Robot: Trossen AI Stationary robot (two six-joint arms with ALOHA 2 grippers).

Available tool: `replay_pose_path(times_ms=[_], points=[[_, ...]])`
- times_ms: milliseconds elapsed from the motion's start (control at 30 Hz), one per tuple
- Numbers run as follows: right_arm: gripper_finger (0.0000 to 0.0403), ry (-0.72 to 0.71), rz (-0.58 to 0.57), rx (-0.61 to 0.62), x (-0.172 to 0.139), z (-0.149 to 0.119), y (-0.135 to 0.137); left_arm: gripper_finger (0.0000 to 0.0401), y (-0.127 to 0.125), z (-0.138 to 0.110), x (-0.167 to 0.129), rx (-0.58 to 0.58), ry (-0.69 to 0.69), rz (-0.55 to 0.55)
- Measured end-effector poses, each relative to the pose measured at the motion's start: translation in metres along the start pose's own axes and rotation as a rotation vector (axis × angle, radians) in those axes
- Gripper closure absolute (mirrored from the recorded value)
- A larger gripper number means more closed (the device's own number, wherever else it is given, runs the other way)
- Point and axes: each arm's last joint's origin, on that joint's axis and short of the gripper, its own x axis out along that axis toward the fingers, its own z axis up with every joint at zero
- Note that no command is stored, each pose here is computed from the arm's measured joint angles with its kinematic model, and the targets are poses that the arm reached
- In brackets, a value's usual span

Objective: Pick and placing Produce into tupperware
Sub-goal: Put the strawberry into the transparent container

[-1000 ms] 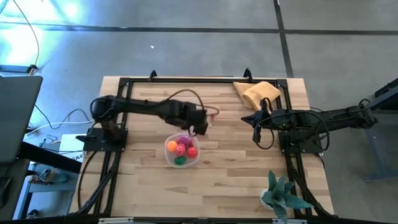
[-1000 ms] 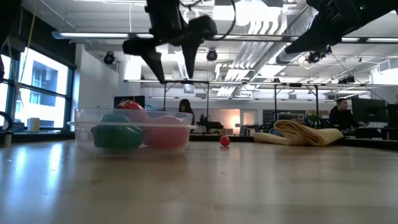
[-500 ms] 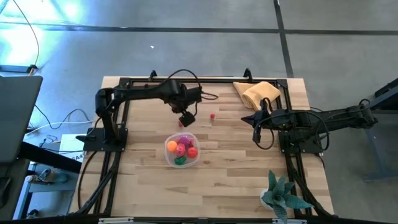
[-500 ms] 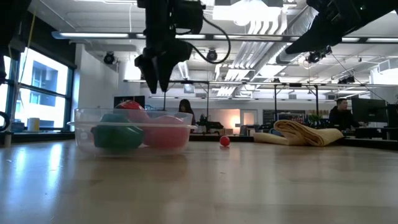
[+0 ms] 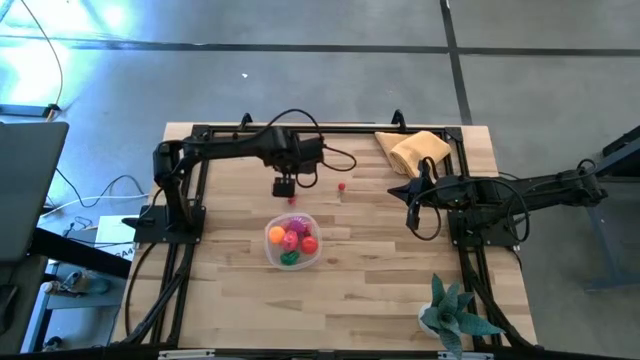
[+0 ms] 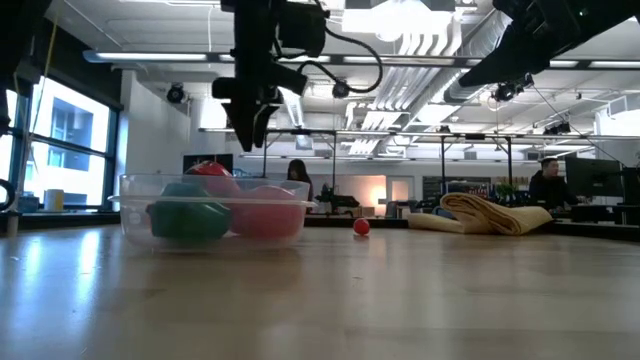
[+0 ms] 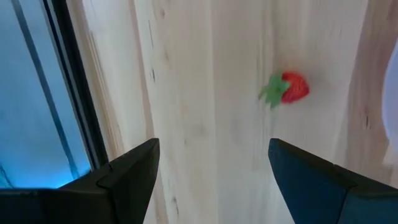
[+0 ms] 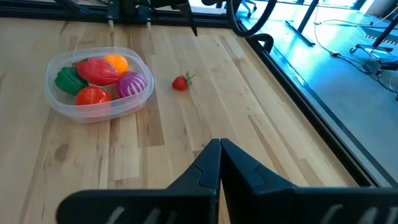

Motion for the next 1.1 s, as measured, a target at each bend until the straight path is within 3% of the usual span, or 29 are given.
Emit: replay_pose_path(times_ms=[433, 600, 900, 1100], points=[[0.0403, 0.000, 0.000, 0.000, 0.000, 0.000, 0.000, 0.0109, 0.001, -0.001, 0.001, -0.017, 0.007, -0.007], [0.0403, 0.000, 0.000, 0.000, 0.000, 0.000, 0.000, 0.0110, -0.007, -0.005, 0.009, -0.007, 0.026, -0.130], [0.0403, 0.000, 0.000, 0.000, 0.000, 0.000, 0.000, 0.0110, -0.015, -0.011, 0.027, 0.381, 0.053, -0.153], [0.0403, 0.000, 0.000, 0.000, 0.000, 0.000, 0.000, 0.0110, -0.023, -0.009, 0.047, 0.512, 0.003, -0.137]])
